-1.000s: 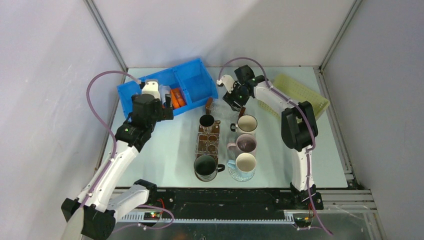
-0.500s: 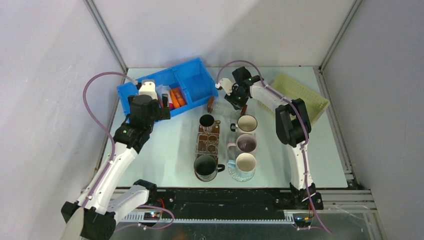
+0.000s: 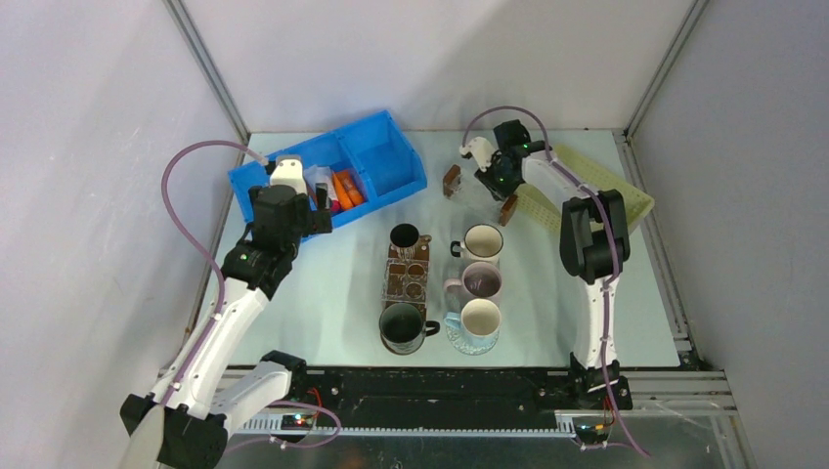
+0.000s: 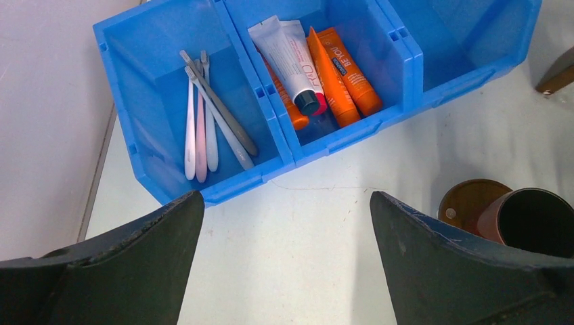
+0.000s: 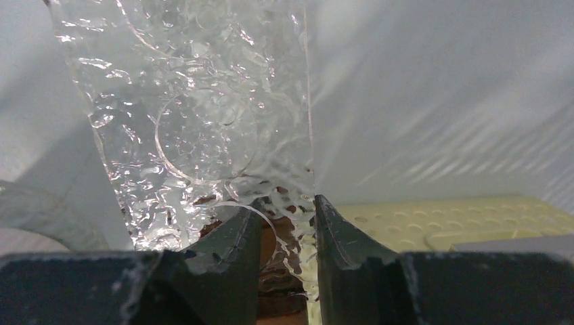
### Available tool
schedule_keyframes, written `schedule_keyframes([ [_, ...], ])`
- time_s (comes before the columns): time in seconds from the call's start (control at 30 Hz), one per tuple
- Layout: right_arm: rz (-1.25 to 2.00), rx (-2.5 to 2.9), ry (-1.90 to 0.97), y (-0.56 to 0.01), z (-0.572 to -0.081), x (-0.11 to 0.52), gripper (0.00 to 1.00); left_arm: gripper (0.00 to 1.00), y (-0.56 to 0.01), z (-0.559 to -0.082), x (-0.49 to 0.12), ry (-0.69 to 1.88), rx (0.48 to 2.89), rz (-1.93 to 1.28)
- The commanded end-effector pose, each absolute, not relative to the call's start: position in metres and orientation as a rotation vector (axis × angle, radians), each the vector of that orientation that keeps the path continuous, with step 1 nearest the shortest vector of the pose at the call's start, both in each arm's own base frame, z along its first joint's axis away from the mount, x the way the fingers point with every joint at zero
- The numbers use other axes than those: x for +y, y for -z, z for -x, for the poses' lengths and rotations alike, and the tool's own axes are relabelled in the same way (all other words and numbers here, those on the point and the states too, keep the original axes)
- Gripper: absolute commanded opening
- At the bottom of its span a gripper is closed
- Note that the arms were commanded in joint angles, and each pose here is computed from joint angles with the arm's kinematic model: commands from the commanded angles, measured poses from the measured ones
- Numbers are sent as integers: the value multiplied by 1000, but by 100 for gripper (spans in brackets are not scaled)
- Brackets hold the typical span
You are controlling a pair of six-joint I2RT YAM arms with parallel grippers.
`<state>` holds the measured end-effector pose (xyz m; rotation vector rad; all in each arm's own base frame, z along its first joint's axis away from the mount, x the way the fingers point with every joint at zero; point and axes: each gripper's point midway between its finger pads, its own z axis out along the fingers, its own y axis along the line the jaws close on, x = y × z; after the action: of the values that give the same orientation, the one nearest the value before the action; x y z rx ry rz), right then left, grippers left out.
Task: Prepare toiletry sets of a toothbrush and toothpaste on the tray
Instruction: Pick up the toothpaste holder from the center of the board.
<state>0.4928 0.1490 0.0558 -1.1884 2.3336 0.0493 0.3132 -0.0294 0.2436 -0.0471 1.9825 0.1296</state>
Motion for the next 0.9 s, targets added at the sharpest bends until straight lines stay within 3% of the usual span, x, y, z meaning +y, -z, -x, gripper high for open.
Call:
schedule_keyframes([
  [0.0,1023,2233,-31,-121,-501,136,0,100,-251,-318,-24,-148,1940,61],
  [0.33,680,2112,-146,-215,-467,130,0,100,-253,-317,-25,-137,1934,67],
  [0.53,361,2115,-182,-246,-419,113,0,100,-255,-317,-26,-124,1924,76],
  [0.87,37,2245,-133,-214,-313,69,0,100,-257,-316,-25,-116,1911,87],
])
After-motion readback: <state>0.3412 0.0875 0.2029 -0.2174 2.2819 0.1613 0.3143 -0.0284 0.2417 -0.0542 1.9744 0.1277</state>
